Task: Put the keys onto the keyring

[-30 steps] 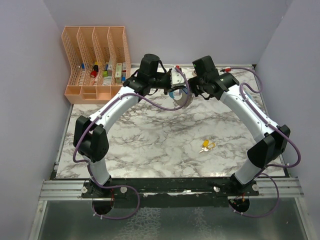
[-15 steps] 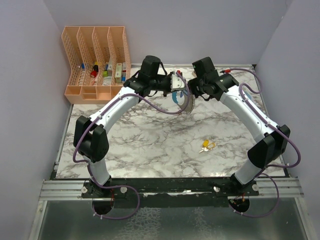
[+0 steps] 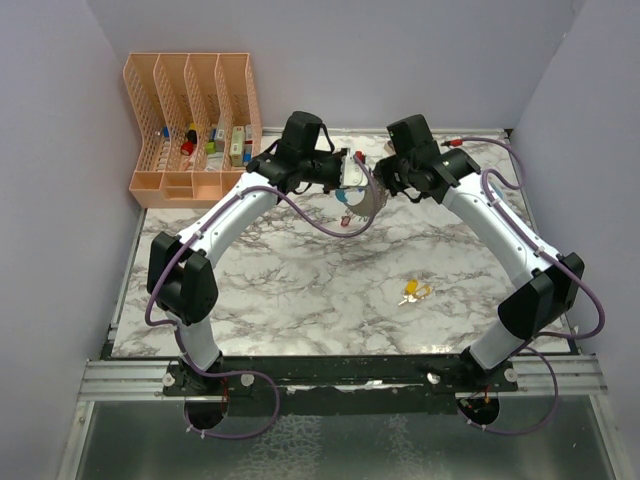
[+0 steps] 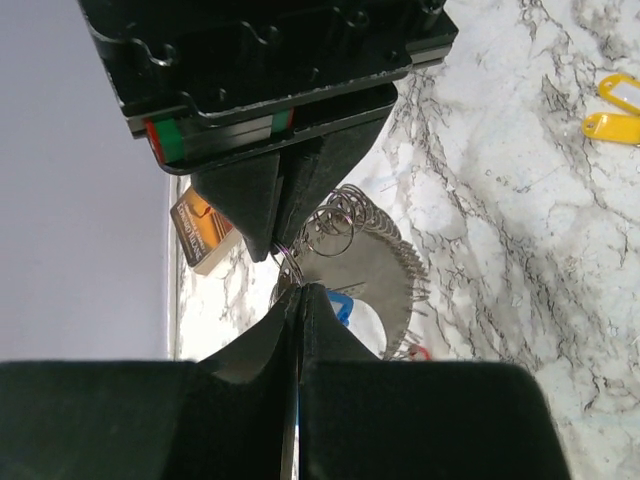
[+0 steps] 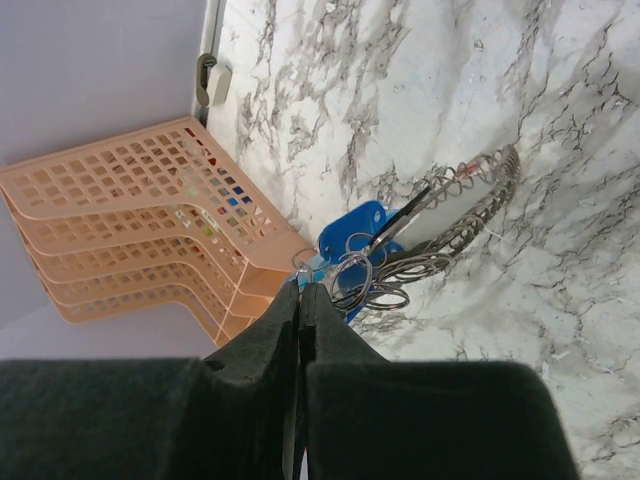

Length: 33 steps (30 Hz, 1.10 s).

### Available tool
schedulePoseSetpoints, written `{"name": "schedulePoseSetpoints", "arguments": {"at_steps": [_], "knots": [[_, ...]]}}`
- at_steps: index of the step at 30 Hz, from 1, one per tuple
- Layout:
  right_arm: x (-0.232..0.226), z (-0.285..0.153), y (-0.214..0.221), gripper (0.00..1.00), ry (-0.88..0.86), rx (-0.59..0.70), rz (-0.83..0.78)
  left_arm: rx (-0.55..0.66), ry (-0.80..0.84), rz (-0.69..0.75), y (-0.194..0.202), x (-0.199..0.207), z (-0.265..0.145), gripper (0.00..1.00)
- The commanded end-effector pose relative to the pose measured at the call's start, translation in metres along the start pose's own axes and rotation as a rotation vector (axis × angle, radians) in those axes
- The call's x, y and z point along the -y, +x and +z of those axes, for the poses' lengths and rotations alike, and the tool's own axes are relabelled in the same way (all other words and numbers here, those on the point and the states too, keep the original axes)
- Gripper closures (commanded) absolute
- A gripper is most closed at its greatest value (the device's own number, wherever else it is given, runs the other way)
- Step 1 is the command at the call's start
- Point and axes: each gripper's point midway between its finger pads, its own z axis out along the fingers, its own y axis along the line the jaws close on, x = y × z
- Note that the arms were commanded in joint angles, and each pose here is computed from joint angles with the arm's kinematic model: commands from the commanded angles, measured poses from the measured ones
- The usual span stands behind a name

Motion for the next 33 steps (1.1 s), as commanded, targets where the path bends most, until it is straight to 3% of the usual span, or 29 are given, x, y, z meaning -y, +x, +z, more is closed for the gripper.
{"name": "schedulePoseSetpoints", "arguments": {"at_steps": [1,12,19,21,28,33], "knots": [[-0.027,-0.023,0.002,0.99,-0.112,-0.044,0.045,-0.032,-0.008,0.057,-0.003,-0.003,-0.008,1.00],[-0.031,-0.025,0.002,0.99,-0.125,-0.050,0.048,-0.115,-0.031,0.089,0.014,-0.006,-0.011,0.99],[-0.033,-0.025,0.003,0.99,-0.130,-0.054,0.049,-0.120,-0.039,0.062,0.012,-0.006,-0.015,0.56],[-0.032,-0.024,0.004,0.99,-0.128,-0.059,0.049,-0.113,-0.055,0.044,0.009,-0.009,-0.015,0.52],[-0.033,-0.023,0.005,0.99,-0.130,-0.063,0.046,-0.070,-0.082,-0.017,-0.003,-0.015,-0.014,0.50],[-0.030,-0.021,0.006,0.99,-0.122,-0.063,0.047,-0.031,-0.048,-0.053,-0.019,-0.009,-0.011,0.58]]}}
